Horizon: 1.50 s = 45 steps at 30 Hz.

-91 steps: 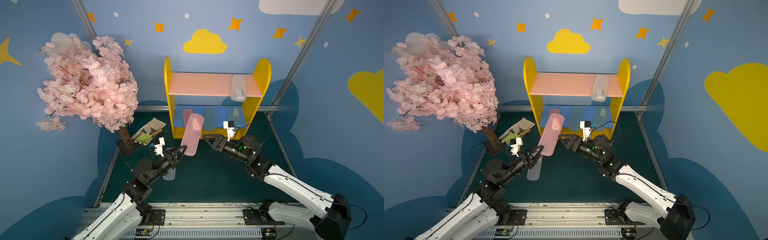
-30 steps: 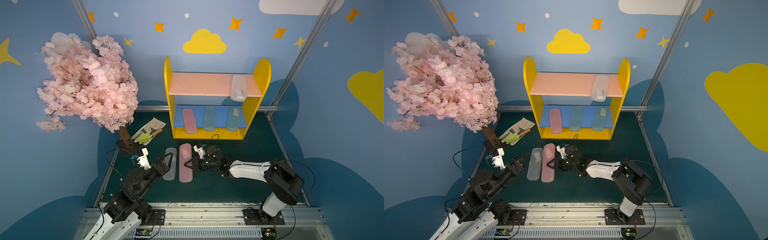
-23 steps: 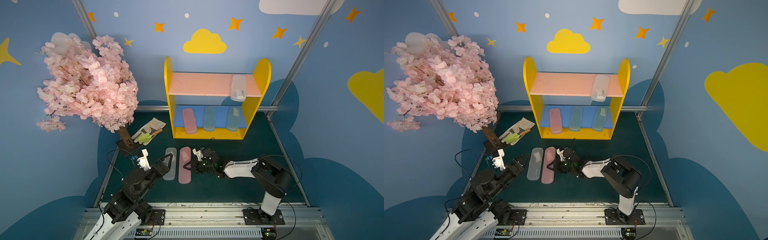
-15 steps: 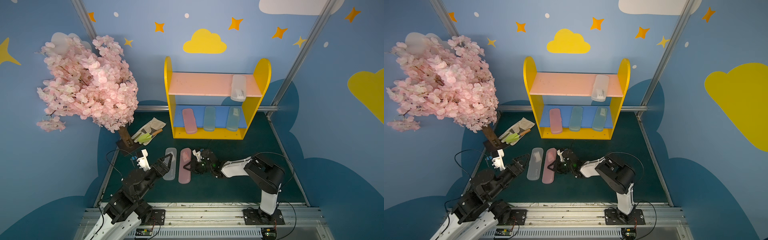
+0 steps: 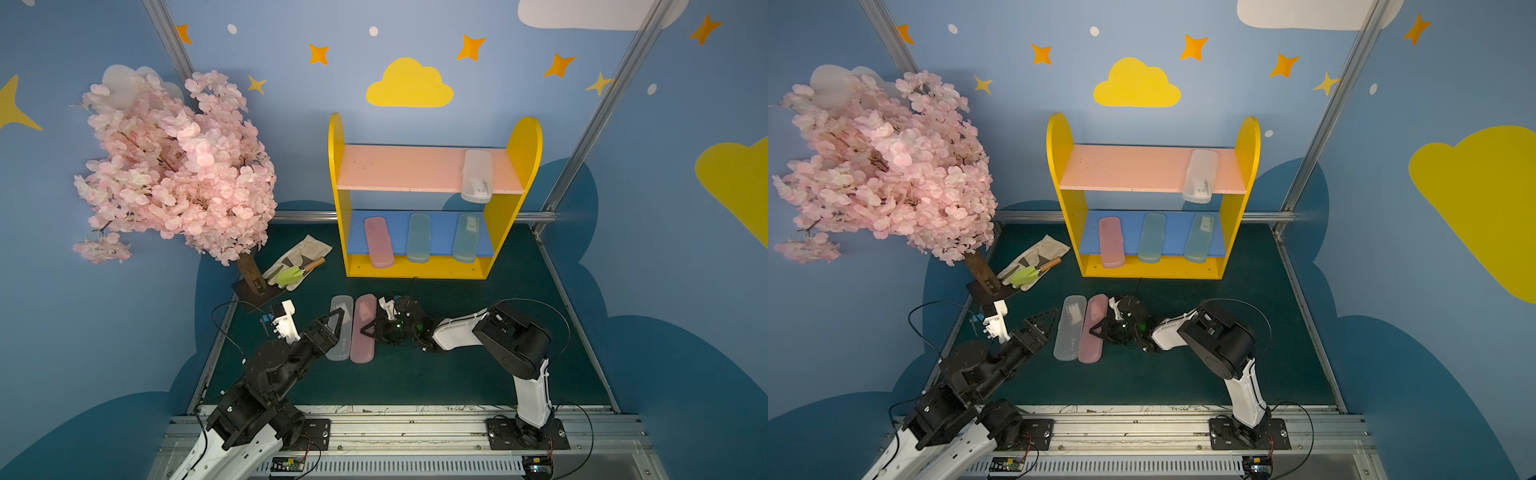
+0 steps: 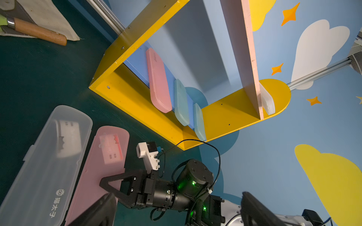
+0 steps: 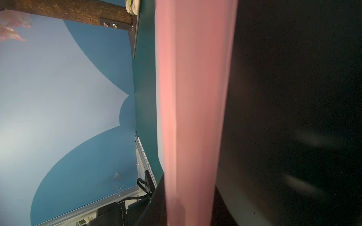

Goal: Remove the pencil cases from the shelf
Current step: Place the pencil case at the center of the board.

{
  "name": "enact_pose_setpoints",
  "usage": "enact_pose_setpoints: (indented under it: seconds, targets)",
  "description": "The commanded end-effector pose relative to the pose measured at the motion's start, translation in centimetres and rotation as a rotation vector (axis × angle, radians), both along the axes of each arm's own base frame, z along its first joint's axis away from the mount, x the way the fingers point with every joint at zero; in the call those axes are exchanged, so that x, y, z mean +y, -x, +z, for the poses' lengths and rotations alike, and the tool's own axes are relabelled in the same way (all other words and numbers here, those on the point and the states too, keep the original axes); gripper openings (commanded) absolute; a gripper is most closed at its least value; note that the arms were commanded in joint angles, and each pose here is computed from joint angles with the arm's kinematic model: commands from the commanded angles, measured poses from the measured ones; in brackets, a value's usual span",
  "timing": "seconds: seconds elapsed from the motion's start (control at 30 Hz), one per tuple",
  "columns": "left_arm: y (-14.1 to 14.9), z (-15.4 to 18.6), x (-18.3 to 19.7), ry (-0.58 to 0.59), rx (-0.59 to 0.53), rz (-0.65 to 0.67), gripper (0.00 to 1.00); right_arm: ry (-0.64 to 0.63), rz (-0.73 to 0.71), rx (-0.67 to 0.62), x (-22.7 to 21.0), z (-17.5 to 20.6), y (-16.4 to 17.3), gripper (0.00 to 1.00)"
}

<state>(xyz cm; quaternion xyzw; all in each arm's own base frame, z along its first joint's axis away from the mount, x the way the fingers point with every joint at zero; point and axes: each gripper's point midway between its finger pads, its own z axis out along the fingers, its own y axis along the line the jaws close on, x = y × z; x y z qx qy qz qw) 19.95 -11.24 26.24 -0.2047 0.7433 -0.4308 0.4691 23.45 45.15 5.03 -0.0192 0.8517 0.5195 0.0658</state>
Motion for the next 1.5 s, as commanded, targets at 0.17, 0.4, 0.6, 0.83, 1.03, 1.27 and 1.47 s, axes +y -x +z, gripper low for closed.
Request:
enact_pose_setpoints:
  seconds: [0.17,0.4,0.6,0.83,1.03,1.27,1.47]
  targets:
    - [0.2,-0.1,0.6,-0.001,-0.010,0.023,1.00,-0.035,0.016,-0.001,1.2,0.4,-0.6,0.07]
    - [0.1,-0.2,0.6,0.003,-0.007,0.024,1.00,-0.026,0.019,0.017,1.3,-0.1,-0.5,0.12]
    - [0.1,-0.2,0.6,0.003,-0.009,0.025,1.00,-0.012,0.013,0.021,0.9,-0.2,-0.5,0.34]
    - [-0.1,0.0,0.4,0.005,-0.011,0.022,1.00,0.011,0.001,0.016,-0.1,0.2,-0.6,0.54]
    - [-0.5,0.0,-0.1,0.003,0.007,0.009,1.00,0.055,-0.011,-0.001,-1.7,0.8,-0.4,0.63]
    - [-1.3,1.1,-1.8,0.018,0.026,-0.035,1.00,0.182,-0.028,-0.044,-5.4,1.3,0.3,0.73]
    - [-3.0,3.4,-4.3,0.057,0.044,-0.096,1.00,0.331,-0.046,-0.170,-9.8,4.1,0.5,0.99]
